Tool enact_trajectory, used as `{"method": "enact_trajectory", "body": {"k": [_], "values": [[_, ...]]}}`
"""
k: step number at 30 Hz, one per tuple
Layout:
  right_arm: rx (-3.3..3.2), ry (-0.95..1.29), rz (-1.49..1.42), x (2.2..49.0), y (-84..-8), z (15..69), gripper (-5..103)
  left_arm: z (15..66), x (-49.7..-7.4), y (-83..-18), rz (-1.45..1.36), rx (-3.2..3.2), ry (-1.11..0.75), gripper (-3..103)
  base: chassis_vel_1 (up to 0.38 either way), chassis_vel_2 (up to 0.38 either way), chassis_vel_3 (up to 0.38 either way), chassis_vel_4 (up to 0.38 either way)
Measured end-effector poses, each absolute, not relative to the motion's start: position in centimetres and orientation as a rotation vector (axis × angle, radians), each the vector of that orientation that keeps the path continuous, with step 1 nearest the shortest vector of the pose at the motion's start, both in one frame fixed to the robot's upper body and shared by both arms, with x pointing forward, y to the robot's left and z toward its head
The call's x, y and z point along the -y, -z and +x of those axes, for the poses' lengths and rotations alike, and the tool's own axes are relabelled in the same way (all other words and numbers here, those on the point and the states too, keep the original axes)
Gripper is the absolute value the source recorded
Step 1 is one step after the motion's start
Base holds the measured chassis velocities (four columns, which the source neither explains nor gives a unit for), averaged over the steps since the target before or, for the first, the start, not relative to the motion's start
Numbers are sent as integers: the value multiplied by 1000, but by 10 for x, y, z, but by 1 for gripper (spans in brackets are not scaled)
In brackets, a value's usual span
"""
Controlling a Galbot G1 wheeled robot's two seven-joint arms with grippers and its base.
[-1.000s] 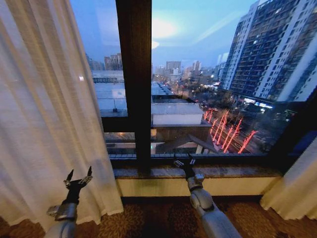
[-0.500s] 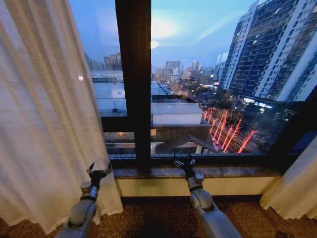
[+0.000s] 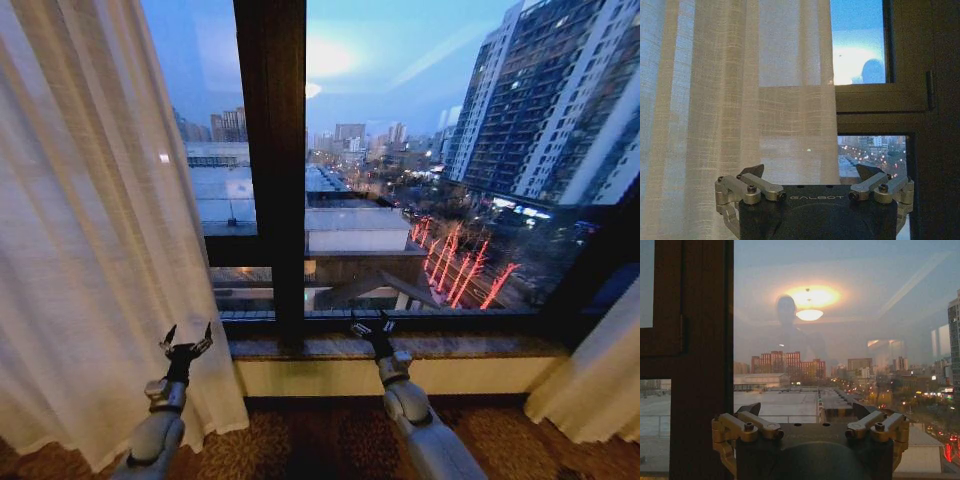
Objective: Open the curtains by pulling them apart, changing their state from closed to fully open.
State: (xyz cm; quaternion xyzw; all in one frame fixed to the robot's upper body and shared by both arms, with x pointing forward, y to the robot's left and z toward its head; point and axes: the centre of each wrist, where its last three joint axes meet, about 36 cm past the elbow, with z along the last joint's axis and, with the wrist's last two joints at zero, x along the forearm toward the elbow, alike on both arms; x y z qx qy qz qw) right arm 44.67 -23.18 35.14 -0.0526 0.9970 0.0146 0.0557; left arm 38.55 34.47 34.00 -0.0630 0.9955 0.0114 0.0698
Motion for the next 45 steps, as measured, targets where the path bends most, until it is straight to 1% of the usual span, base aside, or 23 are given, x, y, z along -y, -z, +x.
{"method": "enact_trajectory", "body": {"k": [6,15,22,26,30,37,45], "values": [[-3026,-44,-160,232,-351,447,100,388,-343,-339,-178,-3017,-47,100,0,0,0,0],[-3026,-44,-160,232,-351,447,100,404,-332,-330,-136,-3045,-41,100,-23,19,26,-15],[-3026,-44,-160,232,-351,447,100,411,-338,-337,-179,-3045,-53,100,-40,38,35,-42],[-3026,-44,-160,232,-351,447,100,419,-351,-333,-186,-3053,-89,100,0,0,0,0],[-3026,-44,-160,232,-351,447,100,440,-362,-340,-176,-3030,-115,100,0,0,0,0],[-3026,-44,-160,232,-351,447,100,464,-358,-348,-159,-3016,-63,100,0,0,0,0],[-3026,-44,-160,232,-351,447,100,477,-359,-342,-149,-3029,-56,100,-25,27,25,-22]]}}
